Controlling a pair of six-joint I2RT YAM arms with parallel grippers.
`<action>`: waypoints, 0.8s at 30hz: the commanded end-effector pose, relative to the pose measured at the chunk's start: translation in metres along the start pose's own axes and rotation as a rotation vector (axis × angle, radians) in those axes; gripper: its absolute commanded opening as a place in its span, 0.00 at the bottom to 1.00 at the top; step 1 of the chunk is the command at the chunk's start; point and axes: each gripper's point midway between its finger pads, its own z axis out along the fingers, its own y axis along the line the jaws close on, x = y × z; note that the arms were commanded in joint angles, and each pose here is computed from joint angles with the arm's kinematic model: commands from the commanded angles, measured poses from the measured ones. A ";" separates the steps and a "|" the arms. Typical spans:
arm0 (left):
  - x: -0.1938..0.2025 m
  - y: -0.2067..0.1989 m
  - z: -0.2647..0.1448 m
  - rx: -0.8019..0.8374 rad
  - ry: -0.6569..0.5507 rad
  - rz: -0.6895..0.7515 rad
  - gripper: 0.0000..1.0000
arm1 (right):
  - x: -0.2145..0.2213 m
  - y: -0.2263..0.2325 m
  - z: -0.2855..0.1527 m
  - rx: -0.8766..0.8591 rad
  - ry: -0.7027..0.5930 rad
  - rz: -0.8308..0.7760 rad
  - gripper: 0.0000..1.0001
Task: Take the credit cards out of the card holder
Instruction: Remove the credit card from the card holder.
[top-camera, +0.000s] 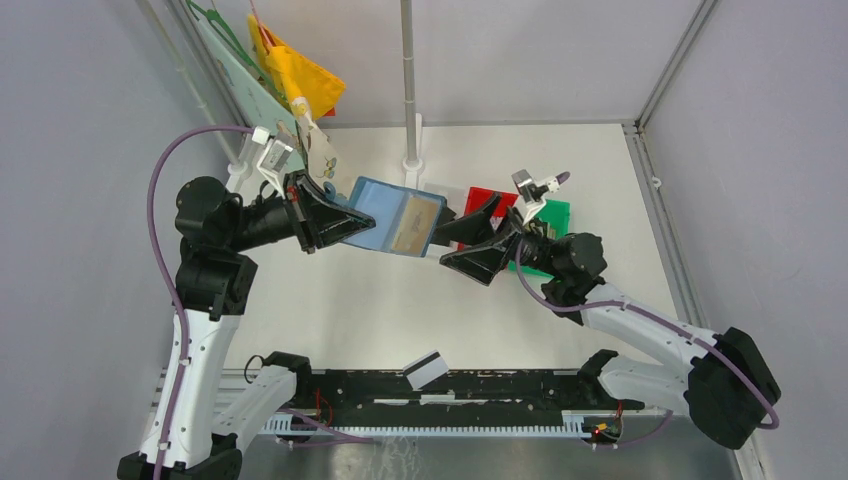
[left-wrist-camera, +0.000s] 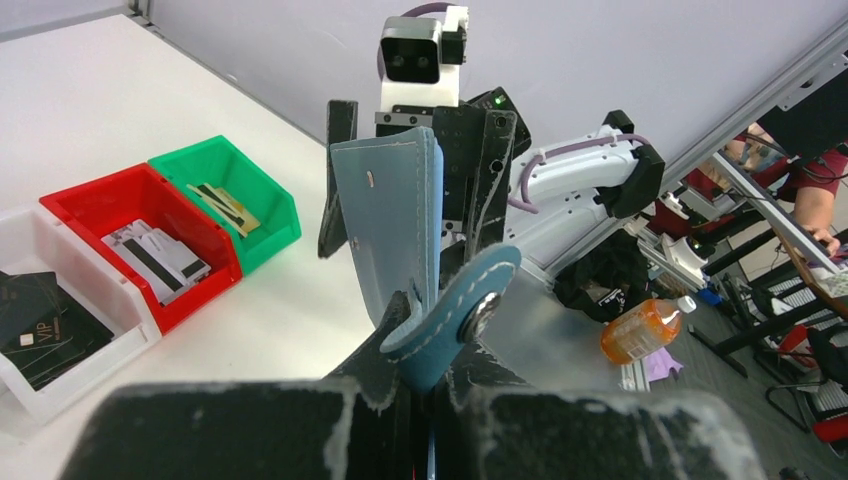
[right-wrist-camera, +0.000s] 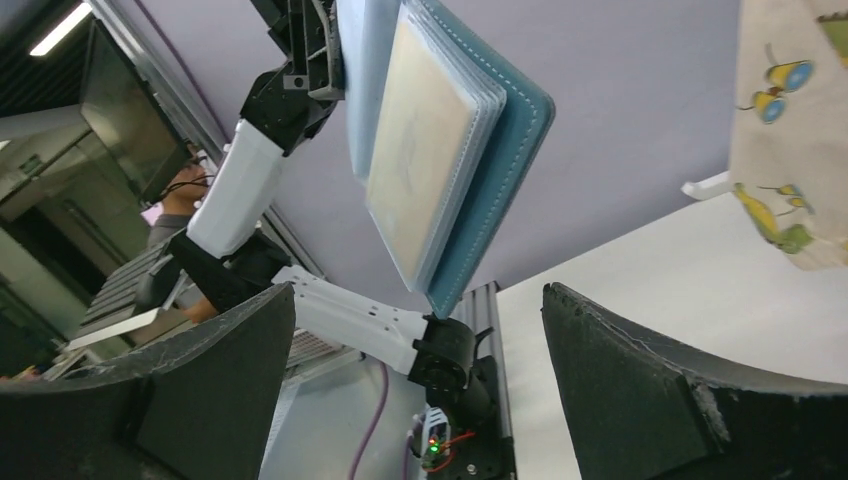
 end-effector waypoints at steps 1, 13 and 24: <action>-0.014 -0.025 -0.003 0.062 -0.024 0.045 0.02 | -0.021 0.034 0.021 -0.138 -0.078 -0.033 0.95; -0.015 -0.046 -0.008 0.126 -0.006 0.045 0.02 | -0.017 0.026 0.023 -0.140 -0.119 0.016 0.47; -0.015 -0.050 -0.009 0.139 -0.006 0.049 0.02 | -0.013 0.033 0.031 -0.169 -0.099 0.026 0.37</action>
